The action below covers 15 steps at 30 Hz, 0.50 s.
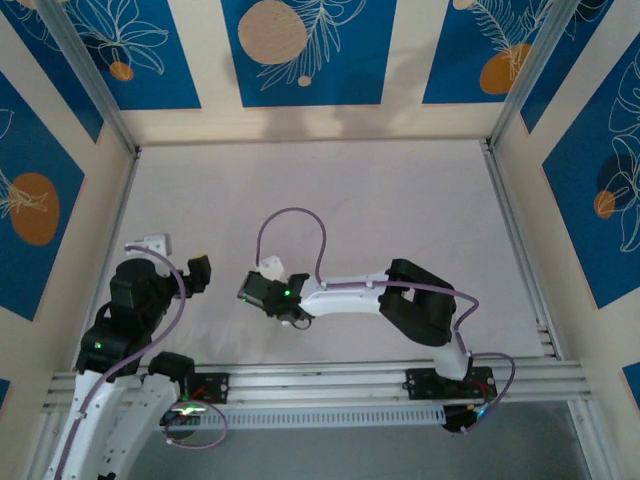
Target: Load the batteries into the remote control
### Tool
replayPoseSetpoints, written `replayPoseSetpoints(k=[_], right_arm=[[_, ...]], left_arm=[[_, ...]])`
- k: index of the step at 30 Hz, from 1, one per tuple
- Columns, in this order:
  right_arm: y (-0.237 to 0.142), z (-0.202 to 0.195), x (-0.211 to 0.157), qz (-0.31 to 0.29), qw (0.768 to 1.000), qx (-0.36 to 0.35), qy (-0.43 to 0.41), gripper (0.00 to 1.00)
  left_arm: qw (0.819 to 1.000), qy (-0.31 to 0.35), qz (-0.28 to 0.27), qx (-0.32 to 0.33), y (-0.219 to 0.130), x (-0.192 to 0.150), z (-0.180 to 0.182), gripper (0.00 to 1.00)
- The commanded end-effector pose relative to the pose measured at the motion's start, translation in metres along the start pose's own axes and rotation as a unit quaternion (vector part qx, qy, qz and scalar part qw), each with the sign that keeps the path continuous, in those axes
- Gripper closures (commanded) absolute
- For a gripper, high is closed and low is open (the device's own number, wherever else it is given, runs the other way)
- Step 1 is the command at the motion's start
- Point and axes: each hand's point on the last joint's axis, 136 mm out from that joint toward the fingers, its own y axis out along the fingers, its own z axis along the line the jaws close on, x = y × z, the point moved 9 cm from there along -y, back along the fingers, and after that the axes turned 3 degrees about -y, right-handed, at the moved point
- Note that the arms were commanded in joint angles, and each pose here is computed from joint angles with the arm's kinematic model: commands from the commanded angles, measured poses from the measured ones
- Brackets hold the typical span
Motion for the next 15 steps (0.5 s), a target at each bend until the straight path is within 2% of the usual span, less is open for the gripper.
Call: replayPoseSetpoints(k=[1,15], right_arm=[[0.003,0.0045,-0.0096,0.027,0.999,-0.003,-0.019,0.75],[0.0043,0.0018,-0.008,0.04,0.997,-0.056,-0.023,0.76]], left_arm=[[1.0,0.003,-0.013,0.0,-0.0046,0.005,0.0009,0.0],[1.0,0.003,-0.014,-0.002,-0.0049,0.0047,0.0008,0.0]])
